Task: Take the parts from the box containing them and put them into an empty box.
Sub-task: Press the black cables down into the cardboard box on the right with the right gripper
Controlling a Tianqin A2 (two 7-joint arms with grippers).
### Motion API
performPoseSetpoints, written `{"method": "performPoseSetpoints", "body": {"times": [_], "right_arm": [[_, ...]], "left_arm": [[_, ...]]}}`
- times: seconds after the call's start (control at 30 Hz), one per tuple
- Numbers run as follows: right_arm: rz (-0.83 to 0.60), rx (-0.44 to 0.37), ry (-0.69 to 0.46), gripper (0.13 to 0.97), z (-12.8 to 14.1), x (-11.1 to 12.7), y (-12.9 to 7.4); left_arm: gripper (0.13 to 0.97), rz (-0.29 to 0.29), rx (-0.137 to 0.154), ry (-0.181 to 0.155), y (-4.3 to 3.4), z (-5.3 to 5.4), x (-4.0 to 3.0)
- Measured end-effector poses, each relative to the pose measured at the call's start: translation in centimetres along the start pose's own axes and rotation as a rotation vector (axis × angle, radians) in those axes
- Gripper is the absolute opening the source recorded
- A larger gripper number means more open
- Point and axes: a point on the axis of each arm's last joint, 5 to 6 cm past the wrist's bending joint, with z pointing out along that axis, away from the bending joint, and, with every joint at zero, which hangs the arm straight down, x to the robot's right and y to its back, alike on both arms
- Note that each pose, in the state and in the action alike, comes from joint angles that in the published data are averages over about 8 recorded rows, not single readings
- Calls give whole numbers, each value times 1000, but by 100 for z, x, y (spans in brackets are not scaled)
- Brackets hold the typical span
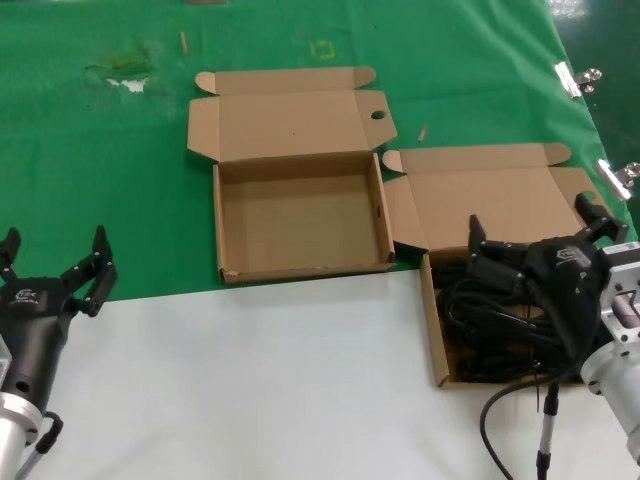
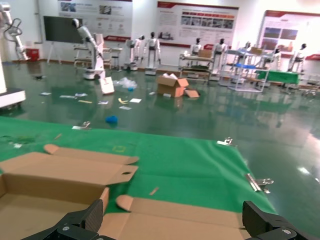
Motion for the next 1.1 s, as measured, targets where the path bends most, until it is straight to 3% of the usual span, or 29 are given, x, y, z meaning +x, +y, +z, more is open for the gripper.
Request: {"method": "performPoseSetpoints", "body": {"times": [0.13, 0.3, 0.7, 1.0, 1.1], "right_arm": [[-13, -5, -29, 966, -16, 4, -22], [-50, -2, -71, 966, -15, 81, -100], [-200, -23, -270, 966, 18, 428, -459], [-426, -83, -437, 966, 10, 680, -688], [-543, -116, -501, 966, 1, 780, -717]], "left_arm": [[679, 0, 0, 0, 0, 0, 0], [544, 0, 0, 0, 0, 0, 1], [288, 0, 0, 0, 0, 0, 0], [181, 0, 0, 0, 0, 0, 0], [181, 0, 0, 0, 0, 0, 0]]}}
